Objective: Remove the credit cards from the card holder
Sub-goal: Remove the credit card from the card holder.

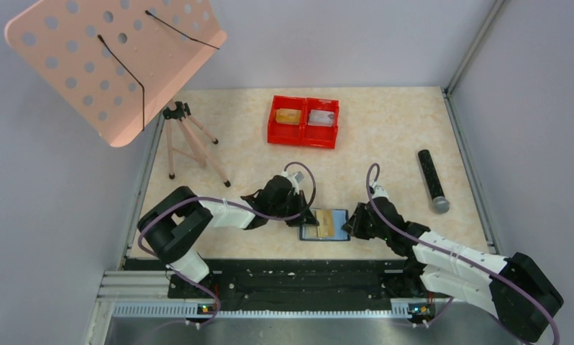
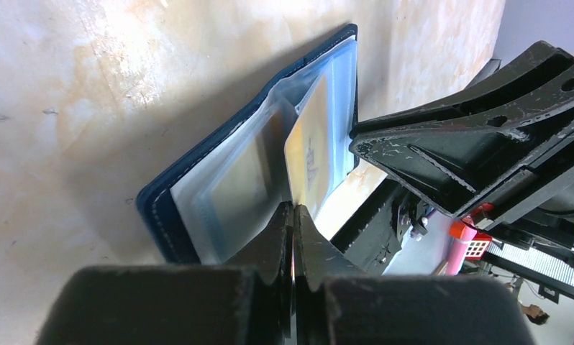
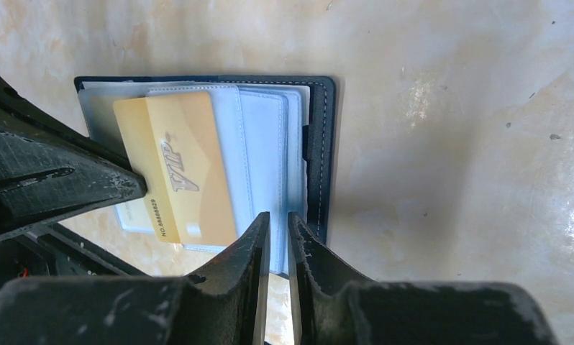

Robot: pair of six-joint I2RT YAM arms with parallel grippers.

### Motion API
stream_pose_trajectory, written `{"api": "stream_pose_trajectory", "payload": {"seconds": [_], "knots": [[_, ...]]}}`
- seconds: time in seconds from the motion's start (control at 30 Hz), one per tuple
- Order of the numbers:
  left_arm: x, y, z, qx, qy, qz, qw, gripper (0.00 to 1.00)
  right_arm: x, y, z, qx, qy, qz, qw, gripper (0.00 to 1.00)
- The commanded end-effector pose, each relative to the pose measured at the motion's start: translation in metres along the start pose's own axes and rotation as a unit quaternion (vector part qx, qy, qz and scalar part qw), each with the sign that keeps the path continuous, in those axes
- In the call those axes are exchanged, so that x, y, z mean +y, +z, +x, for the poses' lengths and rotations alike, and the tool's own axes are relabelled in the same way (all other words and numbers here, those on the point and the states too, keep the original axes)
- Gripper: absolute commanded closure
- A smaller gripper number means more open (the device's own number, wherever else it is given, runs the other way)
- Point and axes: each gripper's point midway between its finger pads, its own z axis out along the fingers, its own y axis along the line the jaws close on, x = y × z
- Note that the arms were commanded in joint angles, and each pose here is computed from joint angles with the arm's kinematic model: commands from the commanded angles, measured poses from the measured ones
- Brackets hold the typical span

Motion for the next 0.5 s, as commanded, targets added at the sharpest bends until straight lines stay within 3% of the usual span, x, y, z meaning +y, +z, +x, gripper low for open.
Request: {"api": "stream_pose_trajectory", "payload": {"seconds": [0.0, 0.23, 0.47], "knots": [[-0.006, -0.013, -0.007, -0.009, 0.023, 0.017, 1.000, 1.00, -0.004, -0.002, -0.002, -0.004, 0.004, 0.005, 1.000, 0.85], [-0.003, -0.025, -0.012, -0.008, 0.029, 0.018, 0.999, 1.00, 0.002, -0.003, -0.006, -0.006, 0.000, 0.000, 1.000, 0.85], [-0.003, -0.038, -0.011, -0.009, 0.051, 0.008, 0.999, 1.00, 0.025, -0.015, -0.031, -0.026, -0.059, -0.028, 0.998, 0.82]]}}
